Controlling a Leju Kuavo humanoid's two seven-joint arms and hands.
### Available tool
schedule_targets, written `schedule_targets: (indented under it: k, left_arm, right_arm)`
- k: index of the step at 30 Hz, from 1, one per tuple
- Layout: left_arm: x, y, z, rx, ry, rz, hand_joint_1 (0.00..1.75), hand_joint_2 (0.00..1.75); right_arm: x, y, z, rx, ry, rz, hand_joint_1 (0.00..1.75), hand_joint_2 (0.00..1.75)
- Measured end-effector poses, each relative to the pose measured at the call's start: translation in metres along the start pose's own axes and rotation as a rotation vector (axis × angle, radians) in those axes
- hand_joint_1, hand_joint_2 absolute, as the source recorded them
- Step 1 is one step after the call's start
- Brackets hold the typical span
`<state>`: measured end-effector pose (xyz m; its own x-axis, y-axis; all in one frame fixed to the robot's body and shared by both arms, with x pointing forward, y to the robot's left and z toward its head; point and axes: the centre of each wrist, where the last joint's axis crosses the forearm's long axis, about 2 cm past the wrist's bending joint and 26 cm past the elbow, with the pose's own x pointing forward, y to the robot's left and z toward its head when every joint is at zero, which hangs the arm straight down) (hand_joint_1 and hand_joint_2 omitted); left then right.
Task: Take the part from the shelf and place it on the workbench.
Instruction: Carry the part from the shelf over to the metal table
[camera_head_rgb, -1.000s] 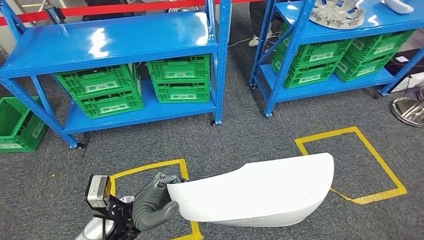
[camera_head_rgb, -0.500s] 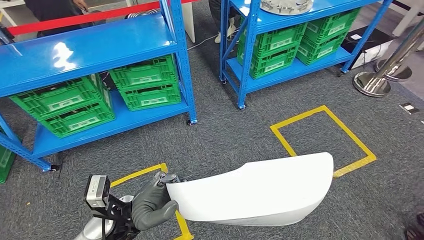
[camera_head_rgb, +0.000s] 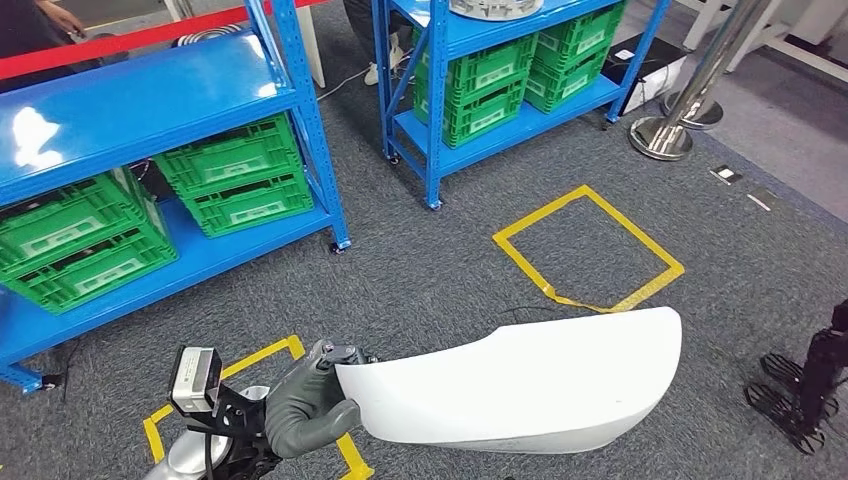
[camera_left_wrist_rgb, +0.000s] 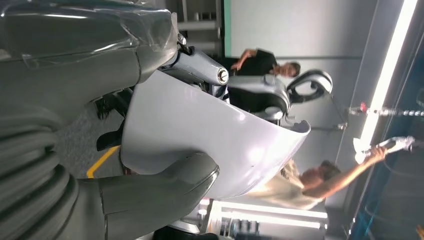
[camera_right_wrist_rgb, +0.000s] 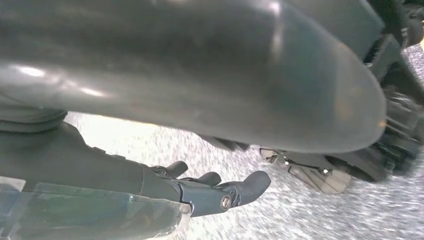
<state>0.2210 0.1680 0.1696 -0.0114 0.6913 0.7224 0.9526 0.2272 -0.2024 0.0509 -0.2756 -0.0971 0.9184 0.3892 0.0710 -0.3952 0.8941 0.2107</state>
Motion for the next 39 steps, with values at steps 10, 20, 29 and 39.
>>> schedule_targets:
  k: [10,20,29,39]
  left_arm:
    - [0.002,0.002,-0.004,-0.016,0.008,-0.012,1.75,1.75]
    - [0.001,0.003,-0.005,-0.032,0.019,-0.008,1.75,1.75]
    - [0.003,0.004,-0.007,-0.049,0.018,-0.012,1.75,1.75]
    - [0.003,0.004,-0.007,-0.057,0.021,-0.015,1.75,1.75]
  right_arm:
    - [-0.002,0.004,-0.002,0.002,-0.012,-0.012,0.00,0.00]
    - [0.008,0.009,-0.007,-0.017,-0.046,-0.018,0.00,0.00]
    - [0.012,0.008,-0.008,-0.035,-0.061,-0.028,0.00,0.00]
    - [0.012,0.006,-0.011,-0.044,-0.054,-0.052,0.00,0.00]
